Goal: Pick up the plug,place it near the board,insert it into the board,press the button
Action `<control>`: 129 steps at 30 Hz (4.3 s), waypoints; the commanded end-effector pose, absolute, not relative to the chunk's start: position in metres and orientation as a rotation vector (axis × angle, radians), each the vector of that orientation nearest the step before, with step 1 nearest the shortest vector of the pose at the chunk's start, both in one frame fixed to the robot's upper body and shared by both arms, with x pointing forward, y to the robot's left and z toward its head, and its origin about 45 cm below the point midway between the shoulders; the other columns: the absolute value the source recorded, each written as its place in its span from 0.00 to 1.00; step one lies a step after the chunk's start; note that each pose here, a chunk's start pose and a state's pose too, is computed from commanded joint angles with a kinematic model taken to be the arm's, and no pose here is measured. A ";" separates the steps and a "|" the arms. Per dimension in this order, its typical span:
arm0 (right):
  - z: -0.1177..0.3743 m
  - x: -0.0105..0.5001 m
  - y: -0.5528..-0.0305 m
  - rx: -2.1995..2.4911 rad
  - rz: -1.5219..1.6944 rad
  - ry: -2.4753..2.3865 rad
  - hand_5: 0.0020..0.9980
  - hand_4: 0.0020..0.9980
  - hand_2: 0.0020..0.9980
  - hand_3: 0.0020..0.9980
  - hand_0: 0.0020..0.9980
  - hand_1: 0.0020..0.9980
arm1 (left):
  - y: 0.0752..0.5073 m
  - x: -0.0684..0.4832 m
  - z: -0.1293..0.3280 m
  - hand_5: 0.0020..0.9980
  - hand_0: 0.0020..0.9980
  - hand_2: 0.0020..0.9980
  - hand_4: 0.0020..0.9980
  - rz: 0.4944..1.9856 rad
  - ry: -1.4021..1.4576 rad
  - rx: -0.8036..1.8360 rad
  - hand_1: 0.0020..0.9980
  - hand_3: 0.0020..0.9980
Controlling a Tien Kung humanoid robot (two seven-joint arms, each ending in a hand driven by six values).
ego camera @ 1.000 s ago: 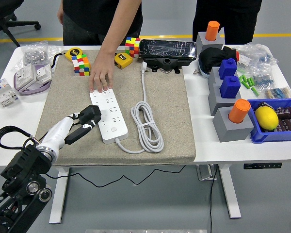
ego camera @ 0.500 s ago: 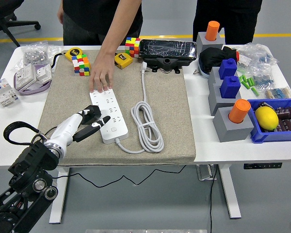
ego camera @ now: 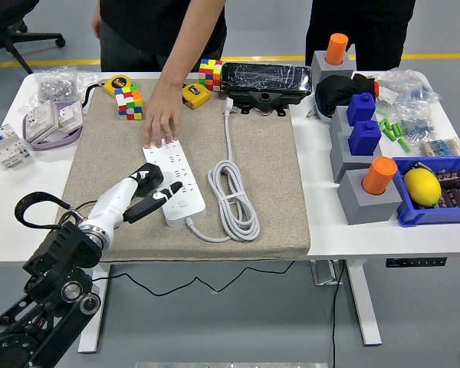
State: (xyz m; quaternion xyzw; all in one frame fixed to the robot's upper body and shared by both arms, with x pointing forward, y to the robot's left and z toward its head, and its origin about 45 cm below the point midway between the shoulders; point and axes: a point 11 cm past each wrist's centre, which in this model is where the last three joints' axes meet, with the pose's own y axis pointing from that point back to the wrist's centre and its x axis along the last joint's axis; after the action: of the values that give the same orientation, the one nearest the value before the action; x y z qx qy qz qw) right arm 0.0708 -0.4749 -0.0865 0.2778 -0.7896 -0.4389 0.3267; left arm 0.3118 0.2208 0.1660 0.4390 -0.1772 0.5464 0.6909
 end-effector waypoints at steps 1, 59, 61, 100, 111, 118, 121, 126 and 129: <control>-0.087 0.071 -0.475 0.728 -1.149 -2.068 0.94 1.00 0.72 0.75 0.78 0.72 | 0.221 0.312 0.166 1.00 0.93 0.93 1.00 1.219 -0.399 0.982 0.93 0.92; -0.083 0.079 -0.479 0.734 -1.140 -2.086 0.94 1.00 0.72 0.75 0.78 0.72 | 0.195 0.346 0.196 1.00 0.91 0.89 1.00 1.119 -0.642 0.984 0.91 0.89; -0.083 0.079 -0.478 0.734 -1.140 -2.086 0.94 1.00 0.72 0.75 0.78 0.72 | 0.192 0.346 0.204 1.00 0.91 0.89 1.00 1.138 -0.683 0.952 0.91 0.89; -0.084 0.077 -0.478 0.726 -1.144 -2.080 0.94 1.00 0.72 0.75 0.78 0.72 | 0.172 0.322 0.205 0.00 0.16 0.12 0.59 0.715 -0.906 1.158 0.04 0.88; -0.084 0.075 -0.478 0.726 -1.146 -2.078 0.94 1.00 0.72 0.75 0.78 0.72 | 0.181 0.326 0.181 0.00 0.16 0.12 0.59 0.683 -0.868 1.226 0.04 0.88; -0.084 0.076 -0.479 0.725 -1.145 -2.079 0.94 1.00 0.72 0.75 0.78 0.72 | 0.183 0.328 0.181 0.00 0.16 0.12 0.59 0.687 -0.869 1.230 0.04 0.87; -0.084 0.076 -0.479 0.727 -1.145 -2.080 0.94 1.00 0.72 0.75 0.78 0.72 | 0.184 0.328 0.180 0.00 0.16 0.12 0.59 0.685 -0.869 1.233 0.04 0.87; -0.084 0.077 -0.478 0.729 -1.145 -2.082 0.94 1.00 0.72 0.75 0.78 0.72 | 0.184 0.328 0.179 0.00 0.16 0.12 0.59 0.678 -0.865 1.236 0.03 0.87; -0.083 0.079 -0.479 0.730 -1.144 -2.087 0.94 1.00 0.72 0.75 0.78 0.72 | 0.183 0.328 0.178 0.00 0.16 0.12 0.59 0.671 -0.866 1.235 0.03 0.87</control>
State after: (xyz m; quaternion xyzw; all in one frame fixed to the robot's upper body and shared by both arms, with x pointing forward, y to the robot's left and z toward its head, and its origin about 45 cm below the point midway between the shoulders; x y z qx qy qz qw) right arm 0.0792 -0.4788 -0.0832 0.2778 -0.7941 -0.4352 0.3206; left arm 0.3278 0.1830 0.1779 0.5498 -0.3856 0.2985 0.6782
